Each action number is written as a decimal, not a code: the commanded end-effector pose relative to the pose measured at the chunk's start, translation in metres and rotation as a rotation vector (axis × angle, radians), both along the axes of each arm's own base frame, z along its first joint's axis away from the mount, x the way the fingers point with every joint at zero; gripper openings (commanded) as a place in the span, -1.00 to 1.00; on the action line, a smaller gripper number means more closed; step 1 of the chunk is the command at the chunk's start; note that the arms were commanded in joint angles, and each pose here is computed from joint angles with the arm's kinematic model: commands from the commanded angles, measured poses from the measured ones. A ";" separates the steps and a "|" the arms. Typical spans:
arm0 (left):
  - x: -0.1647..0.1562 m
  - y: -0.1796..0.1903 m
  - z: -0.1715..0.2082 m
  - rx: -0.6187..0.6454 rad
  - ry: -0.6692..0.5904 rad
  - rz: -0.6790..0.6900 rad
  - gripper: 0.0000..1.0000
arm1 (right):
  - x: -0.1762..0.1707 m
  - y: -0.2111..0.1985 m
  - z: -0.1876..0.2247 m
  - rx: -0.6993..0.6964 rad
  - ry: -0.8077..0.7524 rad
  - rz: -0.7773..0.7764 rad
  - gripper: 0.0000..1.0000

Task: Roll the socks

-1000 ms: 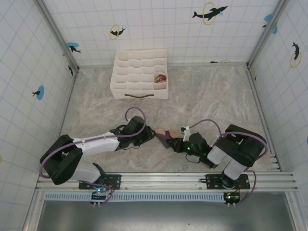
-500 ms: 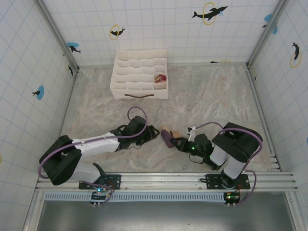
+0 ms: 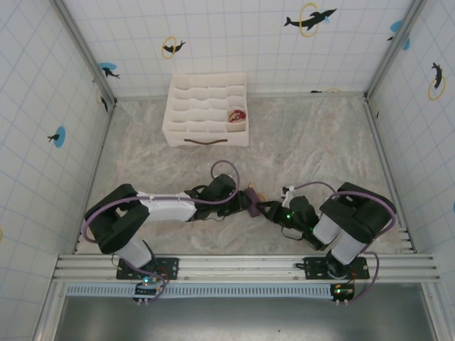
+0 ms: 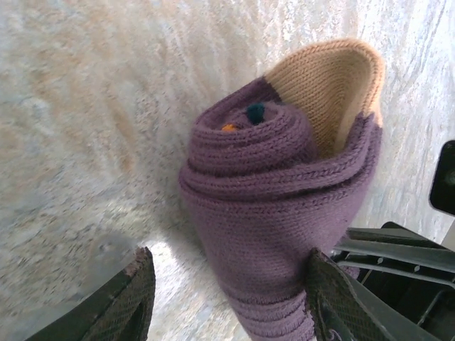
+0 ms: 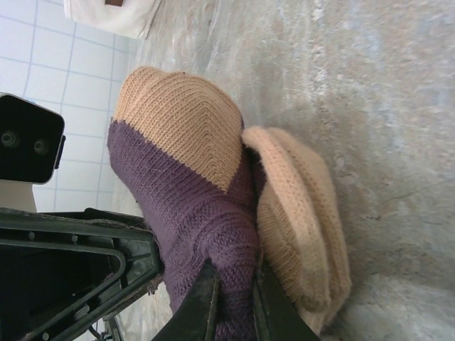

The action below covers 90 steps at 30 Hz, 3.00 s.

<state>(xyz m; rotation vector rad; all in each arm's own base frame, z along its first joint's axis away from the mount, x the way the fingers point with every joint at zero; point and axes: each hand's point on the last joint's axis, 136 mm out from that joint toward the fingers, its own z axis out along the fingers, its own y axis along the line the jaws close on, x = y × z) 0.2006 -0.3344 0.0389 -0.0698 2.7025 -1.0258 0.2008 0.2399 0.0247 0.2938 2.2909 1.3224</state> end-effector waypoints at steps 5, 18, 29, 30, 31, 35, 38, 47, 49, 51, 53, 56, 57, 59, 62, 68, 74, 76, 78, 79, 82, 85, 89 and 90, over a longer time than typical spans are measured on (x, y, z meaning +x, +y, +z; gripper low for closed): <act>0.003 -0.013 -0.003 -0.002 0.004 -0.008 0.14 | -0.086 -0.109 -0.112 -0.478 0.390 -0.074 -1.00; 0.009 -0.019 -0.026 0.065 0.044 -0.005 -0.04 | -0.068 -0.112 -0.110 -0.624 0.332 0.008 -0.91; 0.009 -0.021 -0.052 0.151 0.084 -0.032 -0.37 | -0.050 -0.079 -0.084 -0.546 0.208 0.144 -0.58; 0.009 -0.022 -0.054 0.155 0.086 -0.040 -0.33 | -0.049 -0.075 -0.081 -0.542 0.196 0.163 -0.56; 0.009 -0.023 -0.054 0.156 0.087 -0.047 -0.21 | -0.048 -0.073 -0.079 -0.539 0.186 0.177 -0.58; 0.007 -0.024 -0.059 0.162 0.096 -0.063 0.09 | -0.046 -0.072 -0.077 -0.544 0.186 0.200 -0.73; 0.008 -0.023 -0.062 0.169 0.100 -0.061 0.09 | -0.048 -0.076 -0.082 -0.555 0.211 0.207 -0.80; 0.007 -0.024 -0.075 0.188 0.110 -0.079 -0.13 | -0.055 -0.089 -0.094 -0.567 0.244 0.202 -0.87; 0.008 -0.023 -0.078 0.193 0.111 -0.084 -0.16 | -0.057 -0.090 -0.096 -0.560 0.251 0.209 -0.87; 0.009 -0.022 -0.081 0.203 0.113 -0.084 -0.29 | -0.058 -0.088 -0.094 -0.534 0.253 0.218 -0.83; 0.010 -0.019 -0.085 0.215 0.120 -0.079 -0.56 | -0.058 -0.083 -0.088 -0.494 0.242 0.228 -0.63; 0.012 -0.014 -0.088 0.241 0.121 -0.089 -0.92 | -0.050 -0.080 -0.076 -0.469 0.206 0.225 -0.36; 0.013 -0.012 -0.089 0.252 0.119 -0.094 -0.95 | -0.047 -0.080 -0.072 -0.466 0.196 0.221 -0.30; 0.016 -0.008 -0.087 0.279 0.102 -0.114 -1.00 | -0.038 -0.081 -0.061 -0.462 0.168 0.207 -0.16; 0.019 -0.001 -0.087 0.334 0.082 -0.148 -1.00 | -0.024 -0.084 -0.044 -0.452 0.134 0.168 -0.05; 0.024 -0.005 -0.079 0.349 0.074 -0.160 -1.00 | -0.003 -0.083 -0.018 -0.435 0.087 0.161 0.12; 0.022 -0.004 -0.077 0.345 0.102 -0.133 -1.00 | 0.004 -0.067 -0.012 -0.358 0.085 0.197 0.17; 0.021 -0.003 -0.076 0.349 0.110 -0.121 -1.00 | 0.004 -0.062 -0.012 -0.326 0.094 0.203 0.11; 0.022 -0.003 -0.075 0.350 0.116 -0.113 -1.00 | 0.005 -0.058 -0.012 -0.306 0.093 0.205 0.05; 0.022 -0.003 -0.075 0.350 0.121 -0.109 -1.00 | 0.005 -0.056 -0.012 -0.301 0.090 0.205 0.03; 0.021 -0.004 -0.076 0.349 0.131 -0.104 -1.00 | 0.006 -0.050 -0.009 -0.280 0.066 0.214 -0.12; 0.021 -0.006 -0.076 0.344 0.137 -0.103 -1.00 | 0.007 -0.045 -0.009 -0.288 0.043 0.220 -0.41; 0.021 -0.006 -0.074 0.339 0.138 -0.103 -1.00 | 0.009 -0.043 -0.010 -0.297 0.019 0.223 -0.67; 0.021 -0.006 -0.074 0.339 0.136 -0.104 -1.00 | 0.010 -0.042 -0.009 -0.298 0.012 0.223 -0.71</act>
